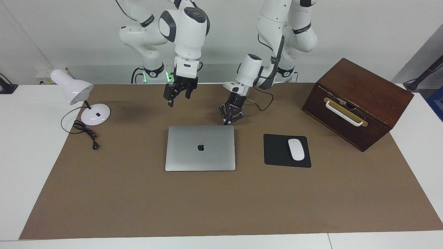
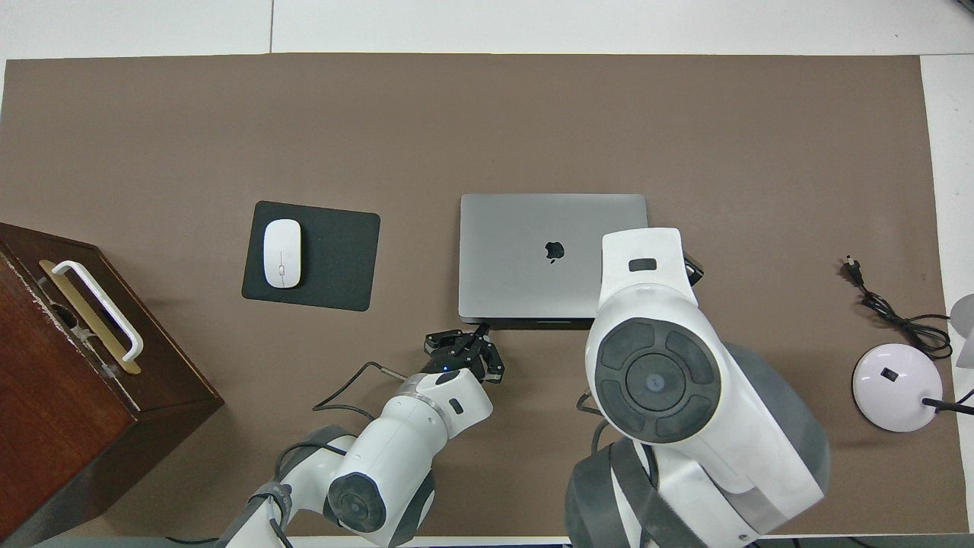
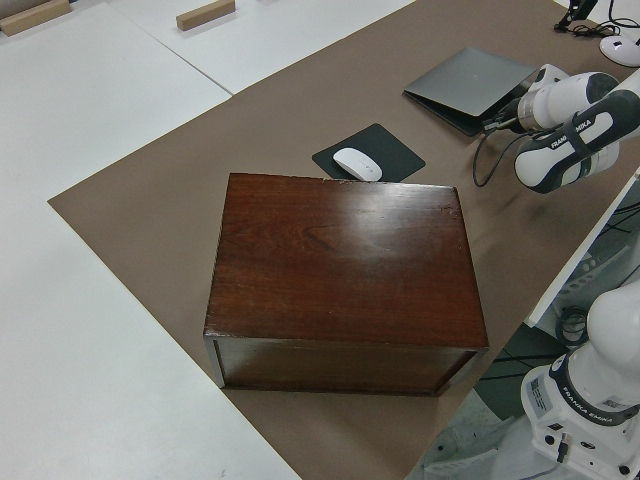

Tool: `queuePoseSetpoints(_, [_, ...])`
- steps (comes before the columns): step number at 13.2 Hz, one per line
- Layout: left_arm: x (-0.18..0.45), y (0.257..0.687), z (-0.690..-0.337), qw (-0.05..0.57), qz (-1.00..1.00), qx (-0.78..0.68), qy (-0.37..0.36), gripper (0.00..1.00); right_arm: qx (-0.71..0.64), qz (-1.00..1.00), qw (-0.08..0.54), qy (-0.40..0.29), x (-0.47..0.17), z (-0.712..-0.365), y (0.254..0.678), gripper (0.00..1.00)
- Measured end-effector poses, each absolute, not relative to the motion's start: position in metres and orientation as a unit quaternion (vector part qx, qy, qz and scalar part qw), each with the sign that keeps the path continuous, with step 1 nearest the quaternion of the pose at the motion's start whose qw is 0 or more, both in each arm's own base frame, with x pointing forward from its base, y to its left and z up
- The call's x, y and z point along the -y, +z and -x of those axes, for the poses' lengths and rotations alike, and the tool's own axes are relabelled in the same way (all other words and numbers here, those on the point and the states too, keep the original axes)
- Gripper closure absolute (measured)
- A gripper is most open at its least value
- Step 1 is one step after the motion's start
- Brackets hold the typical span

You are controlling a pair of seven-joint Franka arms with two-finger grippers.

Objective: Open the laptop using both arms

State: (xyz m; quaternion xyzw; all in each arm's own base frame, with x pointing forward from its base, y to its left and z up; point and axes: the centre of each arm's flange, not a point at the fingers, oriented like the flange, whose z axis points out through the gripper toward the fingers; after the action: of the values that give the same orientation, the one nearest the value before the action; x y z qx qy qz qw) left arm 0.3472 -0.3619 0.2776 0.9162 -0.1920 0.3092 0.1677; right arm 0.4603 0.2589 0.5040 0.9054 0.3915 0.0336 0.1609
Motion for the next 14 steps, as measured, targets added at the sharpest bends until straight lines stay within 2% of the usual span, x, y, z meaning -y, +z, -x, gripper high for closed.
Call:
queuePoseSetpoints(6, [0.360, 0.271, -0.351, 0.163, -0.919, 0.189, 0.306, 0.99, -0.396, -0.903, 0.159, 0.042, -0.263, -0.459, 0.502, 0.00])
queuePoseSetpoints(14, [0.360, 0.267, -0.359, 0.159, -0.920, 0.185, 0.307, 0.99, -0.402, -0.897, 0.173, 0.059, -0.284, -0.442, 0.473, 0.00])
